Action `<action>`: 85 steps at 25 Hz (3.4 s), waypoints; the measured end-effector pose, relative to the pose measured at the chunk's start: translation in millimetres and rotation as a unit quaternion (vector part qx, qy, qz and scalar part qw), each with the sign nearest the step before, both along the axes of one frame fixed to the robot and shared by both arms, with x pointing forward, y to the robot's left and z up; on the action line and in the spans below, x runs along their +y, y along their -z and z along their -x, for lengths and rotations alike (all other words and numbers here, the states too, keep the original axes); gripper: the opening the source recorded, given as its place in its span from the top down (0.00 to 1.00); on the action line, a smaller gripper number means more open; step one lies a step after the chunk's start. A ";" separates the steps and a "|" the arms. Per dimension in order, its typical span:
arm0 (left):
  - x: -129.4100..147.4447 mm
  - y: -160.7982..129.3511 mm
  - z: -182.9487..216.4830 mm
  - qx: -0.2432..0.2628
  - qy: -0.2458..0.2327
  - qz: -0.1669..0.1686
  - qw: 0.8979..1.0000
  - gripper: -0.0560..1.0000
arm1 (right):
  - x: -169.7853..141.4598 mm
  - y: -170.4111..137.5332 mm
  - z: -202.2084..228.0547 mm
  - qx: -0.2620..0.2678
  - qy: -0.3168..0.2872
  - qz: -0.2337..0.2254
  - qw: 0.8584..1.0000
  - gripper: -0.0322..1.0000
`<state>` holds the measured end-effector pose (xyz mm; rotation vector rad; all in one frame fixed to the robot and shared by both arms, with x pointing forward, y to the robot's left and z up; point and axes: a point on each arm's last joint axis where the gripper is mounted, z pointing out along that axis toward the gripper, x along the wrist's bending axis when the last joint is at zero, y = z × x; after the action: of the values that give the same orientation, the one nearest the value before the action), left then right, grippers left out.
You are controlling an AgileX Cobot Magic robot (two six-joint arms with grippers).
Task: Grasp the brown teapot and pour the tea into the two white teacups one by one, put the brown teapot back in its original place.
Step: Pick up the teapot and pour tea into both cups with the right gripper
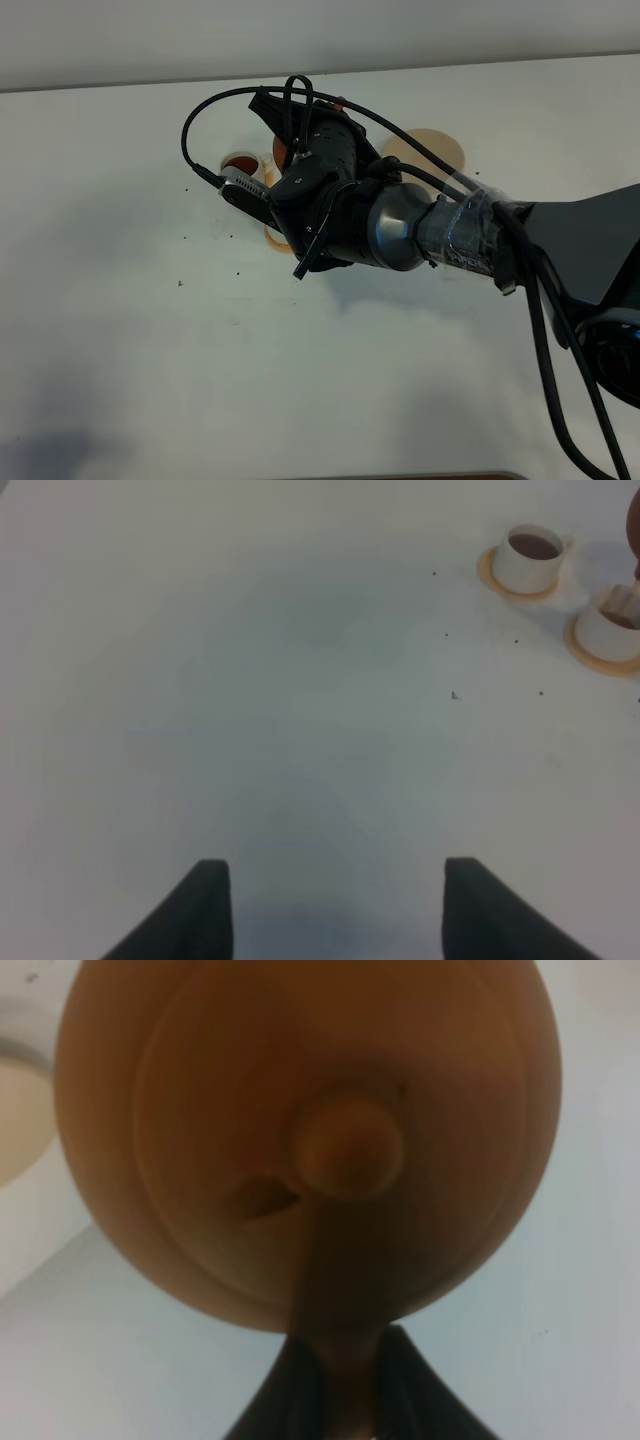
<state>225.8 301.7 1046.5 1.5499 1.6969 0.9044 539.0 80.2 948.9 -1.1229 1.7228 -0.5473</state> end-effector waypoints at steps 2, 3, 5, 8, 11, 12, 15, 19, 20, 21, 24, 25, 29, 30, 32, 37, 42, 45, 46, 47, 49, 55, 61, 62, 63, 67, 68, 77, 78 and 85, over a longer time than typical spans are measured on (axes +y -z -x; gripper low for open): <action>0.0 0.0 0.0 0.000 0.000 0.000 1.000 0.50 | 0.0 -0.1 -0.1 -0.001 0.000 0.001 1.000 0.88; 0.0 0.0 0.0 0.000 0.000 0.000 1.000 0.50 | -0.2 -0.2 -0.1 -0.002 -0.001 0.004 1.000 0.88; 0.0 0.0 0.0 0.000 0.000 0.000 1.000 0.50 | -0.4 -0.3 -0.2 -0.004 -0.003 0.010 1.000 0.88; 0.0 0.0 0.0 0.000 0.000 0.000 1.000 0.50 | -0.5 -0.5 -0.3 -0.005 -0.005 0.017 1.000 0.88; 0.0 0.0 0.0 0.000 0.000 0.000 1.000 0.50 | -0.5 -0.5 -0.3 -0.006 -0.007 0.021 1.000 0.88; 0.0 0.0 0.0 0.000 0.000 0.000 1.000 0.50 | -0.7 -0.7 -0.4 -0.007 -0.006 0.022 1.000 0.88; 0.0 0.0 0.0 0.000 0.000 0.000 1.000 0.50 | -0.5 -1.2 -0.6 -0.011 -0.009 0.026 1.000 0.88; 0.0 0.0 0.0 0.000 0.000 0.000 1.000 0.50 | 0.0 -2.2 -1.1 -0.018 -0.016 0.034 0.999 0.88; 0.0 0.0 0.0 0.000 0.000 0.000 1.000 0.50 | 0.1 -2.4 -1.1 -0.020 -0.017 0.036 0.999 0.88; 0.0 0.0 0.0 0.000 0.000 0.000 1.000 0.50 | 0.1 -2.4 -1.1 -0.020 -0.018 0.038 0.999 0.88; 0.0 0.0 0.0 0.000 0.000 0.000 1.000 0.50 | 0.1 -2.5 -1.2 -0.022 -0.022 0.045 0.999 0.88; 0.0 0.0 0.0 0.000 0.000 0.000 1.000 0.50 | 0.2 -2.6 -1.2 -0.022 -0.022 0.046 0.998 0.88; 0.0 0.0 0.0 0.000 0.000 0.000 1.000 0.50 | 0.6 -2.4 -1.1 -0.022 -0.026 0.049 0.998 0.88; 0.0 0.0 0.0 0.000 0.000 0.000 1.000 0.50 | 0.7 -2.4 -1.0 -0.022 -0.027 0.050 0.998 0.88; 0.0 0.0 0.0 0.000 0.000 0.000 1.000 0.50 | 1.2 -2.3 -1.0 -0.022 -0.031 0.051 0.998 0.88; 0.0 0.0 0.0 0.000 0.000 0.000 1.000 0.50 | 2.5 -3.5 -1.3 -0.031 -0.042 0.059 0.997 0.88; 0.0 0.0 0.0 0.000 0.000 0.000 1.000 0.50 | 3.1 -4.0 -1.4 -0.034 -0.046 0.061 0.996 0.88; 0.0 0.0 0.0 0.000 0.000 0.000 1.000 0.50 | 3.5 -4.0 -1.3 -0.035 -0.052 0.067 0.996 0.88; 0.0 0.0 0.0 0.000 0.000 0.000 1.000 0.50 | 3.8 -4.0 -1.2 -0.036 -0.054 0.068 0.996 0.88; 0.0 0.0 0.0 0.000 0.000 0.000 1.000 0.50 | 4.0 -3.9 -1.2 -0.035 -0.056 0.069 0.995 0.88; 0.0 0.0 0.0 0.000 0.000 0.000 1.000 0.50 | 4.1 -3.9 -1.1 -0.036 -0.057 0.070 0.995 0.88; 0.0 0.0 0.0 0.000 0.000 0.000 1.000 0.50 | 4.4 -4.2 -1.3 -0.038 -0.060 0.074 0.995 0.88; 0.0 0.0 0.0 0.000 0.000 0.000 1.000 0.50 | 4.5 -4.4 -1.3 -0.040 -0.063 0.079 0.994 0.88; 0.0 0.0 0.0 0.000 0.000 0.000 1.000 0.50 | 4.5 -4.4 -1.3 -0.040 -0.064 0.080 0.994 0.88; 0.0 0.0 0.0 0.000 0.000 0.000 1.000 0.50 | 4.5 -4.4 -1.3 -0.040 -0.064 0.081 0.994 0.88; 0.0 0.0 0.0 0.000 0.000 0.000 1.000 0.50 | 4.5 -4.4 -1.3 -0.041 -0.065 0.082 0.994 0.88; 0.0 0.0 0.0 0.000 0.000 0.000 1.000 0.50 | 4.5 -4.4 -1.3 -0.041 -0.065 0.082 0.994 0.88; 0.0 0.0 0.0 0.000 0.000 0.000 1.000 0.50 | 5.2 -5.6 -1.7 -0.049 -0.070 0.088 0.992 0.88; 0.0 0.0 0.0 0.000 0.000 0.000 1.000 0.50 | 5.2 -5.6 -1.7 -0.050 -0.071 0.088 0.992 0.88; 0.0 0.0 0.0 0.000 0.000 0.000 1.000 0.50 | 5.1 -5.7 -1.8 -0.050 -0.070 0.089 0.992 0.88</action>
<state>225.8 301.7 1046.5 1.5499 1.6969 0.9044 540.8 85.3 954.6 -1.3084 1.5187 -0.6676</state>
